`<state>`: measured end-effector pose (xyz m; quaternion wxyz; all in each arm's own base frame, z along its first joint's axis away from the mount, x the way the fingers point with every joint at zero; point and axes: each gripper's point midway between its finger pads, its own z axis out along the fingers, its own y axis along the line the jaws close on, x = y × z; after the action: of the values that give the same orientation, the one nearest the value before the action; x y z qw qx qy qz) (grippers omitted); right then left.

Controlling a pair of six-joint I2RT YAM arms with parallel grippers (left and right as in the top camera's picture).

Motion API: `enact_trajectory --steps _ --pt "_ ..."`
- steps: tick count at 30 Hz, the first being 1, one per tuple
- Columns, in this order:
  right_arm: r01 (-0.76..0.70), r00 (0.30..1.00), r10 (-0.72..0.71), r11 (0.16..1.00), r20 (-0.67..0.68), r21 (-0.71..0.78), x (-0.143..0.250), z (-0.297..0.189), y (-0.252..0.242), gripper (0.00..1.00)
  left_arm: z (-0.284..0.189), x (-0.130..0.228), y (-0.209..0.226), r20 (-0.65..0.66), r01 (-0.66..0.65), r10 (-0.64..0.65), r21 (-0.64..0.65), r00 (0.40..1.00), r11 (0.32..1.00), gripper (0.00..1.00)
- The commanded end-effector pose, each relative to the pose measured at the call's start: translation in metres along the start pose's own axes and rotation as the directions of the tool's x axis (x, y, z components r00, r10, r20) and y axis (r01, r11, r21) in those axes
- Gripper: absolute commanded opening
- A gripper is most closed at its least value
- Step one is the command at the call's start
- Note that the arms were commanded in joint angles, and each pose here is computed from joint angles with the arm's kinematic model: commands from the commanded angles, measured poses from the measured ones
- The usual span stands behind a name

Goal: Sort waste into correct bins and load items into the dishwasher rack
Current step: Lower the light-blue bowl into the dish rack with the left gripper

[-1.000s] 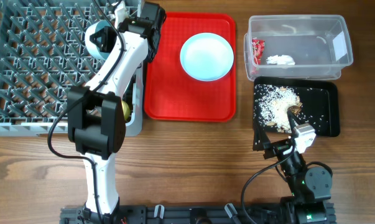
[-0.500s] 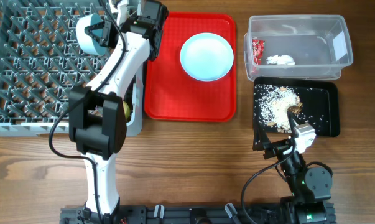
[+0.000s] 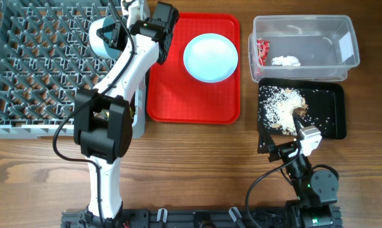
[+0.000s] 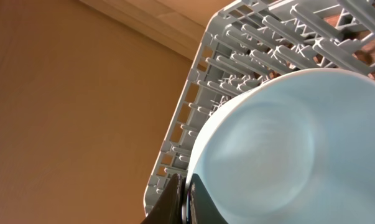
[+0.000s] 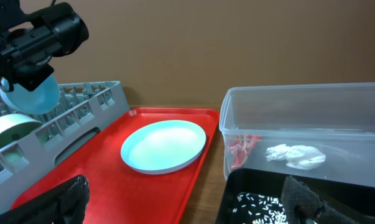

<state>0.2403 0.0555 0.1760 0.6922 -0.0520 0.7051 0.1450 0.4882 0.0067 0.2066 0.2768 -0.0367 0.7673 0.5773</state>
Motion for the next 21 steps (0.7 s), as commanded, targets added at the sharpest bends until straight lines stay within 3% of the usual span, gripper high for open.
enact_trajectory --steps 1,21 --pt "0.011 1.0 -0.011 1.0 0.012 0.022 -0.0017 -0.0005 -0.0039 1.0 0.0025 0.0039 -0.0061 -0.007 -0.031 0.031 -0.002 0.999 1.0 0.04" --pt "0.011 1.0 -0.011 1.0 0.012 0.022 -0.0017 -0.0005 -0.0039 1.0 0.0061 0.0092 -0.006 -0.021 -0.052 0.051 -0.003 0.998 0.999 0.04"
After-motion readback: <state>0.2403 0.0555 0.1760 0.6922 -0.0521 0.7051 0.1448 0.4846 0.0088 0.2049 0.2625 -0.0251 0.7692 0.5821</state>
